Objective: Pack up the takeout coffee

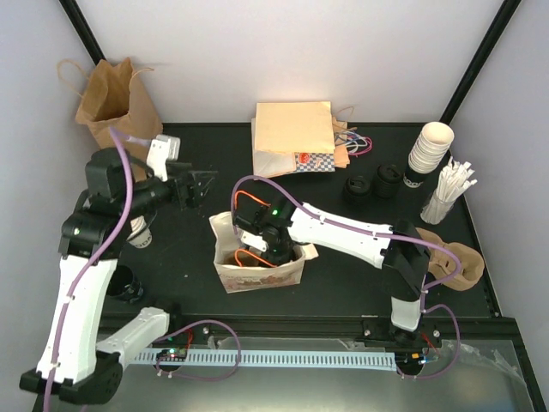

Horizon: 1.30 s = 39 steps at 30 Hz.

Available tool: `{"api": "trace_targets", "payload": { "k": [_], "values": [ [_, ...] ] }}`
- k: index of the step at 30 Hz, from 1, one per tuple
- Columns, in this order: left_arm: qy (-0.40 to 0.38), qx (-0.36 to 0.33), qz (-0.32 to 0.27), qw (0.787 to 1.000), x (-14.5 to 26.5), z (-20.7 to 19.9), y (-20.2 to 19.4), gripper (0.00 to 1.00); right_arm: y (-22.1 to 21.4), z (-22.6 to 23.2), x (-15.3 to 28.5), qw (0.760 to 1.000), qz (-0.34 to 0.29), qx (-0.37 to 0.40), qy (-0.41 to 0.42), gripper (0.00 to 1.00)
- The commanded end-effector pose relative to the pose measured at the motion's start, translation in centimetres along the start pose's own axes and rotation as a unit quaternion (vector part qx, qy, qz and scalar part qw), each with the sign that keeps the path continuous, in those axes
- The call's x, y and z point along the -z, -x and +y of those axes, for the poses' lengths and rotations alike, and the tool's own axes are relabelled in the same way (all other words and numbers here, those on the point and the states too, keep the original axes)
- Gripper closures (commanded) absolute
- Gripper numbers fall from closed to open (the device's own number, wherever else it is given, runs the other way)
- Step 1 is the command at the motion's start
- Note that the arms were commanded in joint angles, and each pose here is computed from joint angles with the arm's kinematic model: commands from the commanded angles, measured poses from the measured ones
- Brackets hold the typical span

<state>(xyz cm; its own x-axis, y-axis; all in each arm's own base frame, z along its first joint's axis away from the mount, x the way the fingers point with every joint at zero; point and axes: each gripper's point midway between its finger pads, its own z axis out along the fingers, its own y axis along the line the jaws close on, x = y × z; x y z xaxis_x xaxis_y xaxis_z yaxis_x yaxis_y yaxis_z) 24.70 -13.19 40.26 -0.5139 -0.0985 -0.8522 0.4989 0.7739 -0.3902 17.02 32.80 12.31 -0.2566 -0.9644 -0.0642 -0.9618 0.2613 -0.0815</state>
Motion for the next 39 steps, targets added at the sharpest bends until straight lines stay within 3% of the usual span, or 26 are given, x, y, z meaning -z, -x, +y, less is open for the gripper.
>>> {"api": "trace_targets", "payload": {
  "k": [1,13,21,34,39],
  "values": [
    [0.035,0.014,-0.008,0.999,2.0,0.7,-1.7,0.10,0.6,-0.3,-5.5,1.000,0.031,0.003,0.002,0.54],
    [0.055,0.027,0.013,0.998,4.3,0.6,-5.1,0.07,-0.2,0.5,-5.0,0.998,0.040,-0.019,-0.051,0.54],
    [0.000,0.064,0.060,0.996,3.4,-0.8,-7.2,0.07,-0.5,1.3,-5.1,0.998,0.036,-0.009,-0.059,0.54],
    [0.009,0.186,0.169,0.968,3.1,0.0,-15.6,0.13,0.2,0.5,-4.6,0.997,0.030,0.002,-0.078,0.54],
    [0.014,0.203,0.188,0.961,2.8,-0.3,-16.5,0.15,0.2,0.5,-4.8,0.996,0.032,0.001,-0.080,0.54]
  ]
}}
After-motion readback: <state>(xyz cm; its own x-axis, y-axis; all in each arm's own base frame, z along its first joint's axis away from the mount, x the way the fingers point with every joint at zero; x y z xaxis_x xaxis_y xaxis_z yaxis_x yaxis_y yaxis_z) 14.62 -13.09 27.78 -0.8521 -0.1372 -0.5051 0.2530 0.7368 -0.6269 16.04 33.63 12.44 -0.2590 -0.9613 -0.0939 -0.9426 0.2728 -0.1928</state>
